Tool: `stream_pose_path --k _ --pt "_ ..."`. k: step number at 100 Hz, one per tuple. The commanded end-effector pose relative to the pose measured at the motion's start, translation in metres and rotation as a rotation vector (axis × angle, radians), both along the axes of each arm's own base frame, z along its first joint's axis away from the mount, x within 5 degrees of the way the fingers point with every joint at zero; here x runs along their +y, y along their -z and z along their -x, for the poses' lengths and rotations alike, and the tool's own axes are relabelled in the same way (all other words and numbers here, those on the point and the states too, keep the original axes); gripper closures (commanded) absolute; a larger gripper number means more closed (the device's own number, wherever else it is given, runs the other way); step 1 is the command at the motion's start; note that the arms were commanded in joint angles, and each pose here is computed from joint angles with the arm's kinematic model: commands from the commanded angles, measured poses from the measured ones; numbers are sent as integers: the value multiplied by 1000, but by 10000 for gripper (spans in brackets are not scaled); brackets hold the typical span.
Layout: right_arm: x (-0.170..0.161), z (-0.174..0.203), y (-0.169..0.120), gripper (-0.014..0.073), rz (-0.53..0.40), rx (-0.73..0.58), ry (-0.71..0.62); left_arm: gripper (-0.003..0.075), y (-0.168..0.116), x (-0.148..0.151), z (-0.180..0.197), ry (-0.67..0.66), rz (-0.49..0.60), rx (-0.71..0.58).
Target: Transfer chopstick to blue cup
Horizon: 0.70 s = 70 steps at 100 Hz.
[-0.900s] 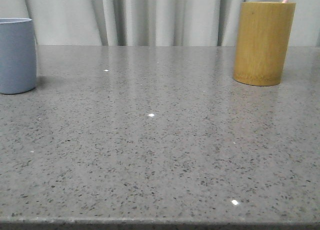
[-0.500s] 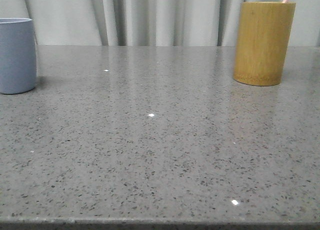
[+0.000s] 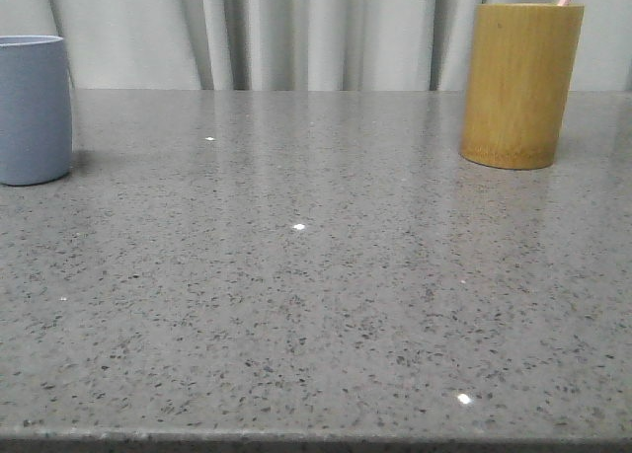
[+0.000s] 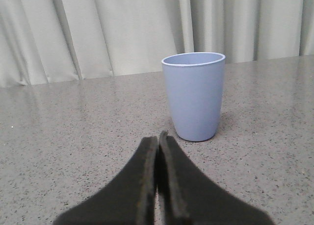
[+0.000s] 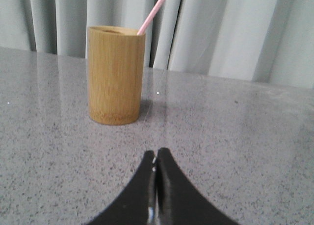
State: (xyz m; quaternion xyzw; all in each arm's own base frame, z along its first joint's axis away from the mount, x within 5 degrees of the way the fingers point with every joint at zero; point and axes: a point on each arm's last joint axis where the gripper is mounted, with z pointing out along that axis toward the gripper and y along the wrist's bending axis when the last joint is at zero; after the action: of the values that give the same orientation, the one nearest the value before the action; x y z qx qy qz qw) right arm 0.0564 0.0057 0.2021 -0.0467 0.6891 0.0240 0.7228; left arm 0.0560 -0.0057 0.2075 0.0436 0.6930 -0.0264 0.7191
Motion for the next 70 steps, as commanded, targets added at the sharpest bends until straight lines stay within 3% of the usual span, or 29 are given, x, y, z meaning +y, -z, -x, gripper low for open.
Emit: stream_pose_path --k 1,15,35,54,70 --pt "-1 3 -14 663 -1 -158 10 739 -7 1 3 -6 25 -109" --pt "-1 5 -21 663 -30 -220 11 739 -11 1 4 -6 48 -148" --pt "-1 10 -48 663 -50 -185 3 739 -45 2 11 11 160 -188" --pt "0 15 -102 663 -41 -49 -13 739 -92 -3 14 67 234 -61" --pt "1 11 -146 663 -20 121 -25 739 -132 -13 4 136 253 162"
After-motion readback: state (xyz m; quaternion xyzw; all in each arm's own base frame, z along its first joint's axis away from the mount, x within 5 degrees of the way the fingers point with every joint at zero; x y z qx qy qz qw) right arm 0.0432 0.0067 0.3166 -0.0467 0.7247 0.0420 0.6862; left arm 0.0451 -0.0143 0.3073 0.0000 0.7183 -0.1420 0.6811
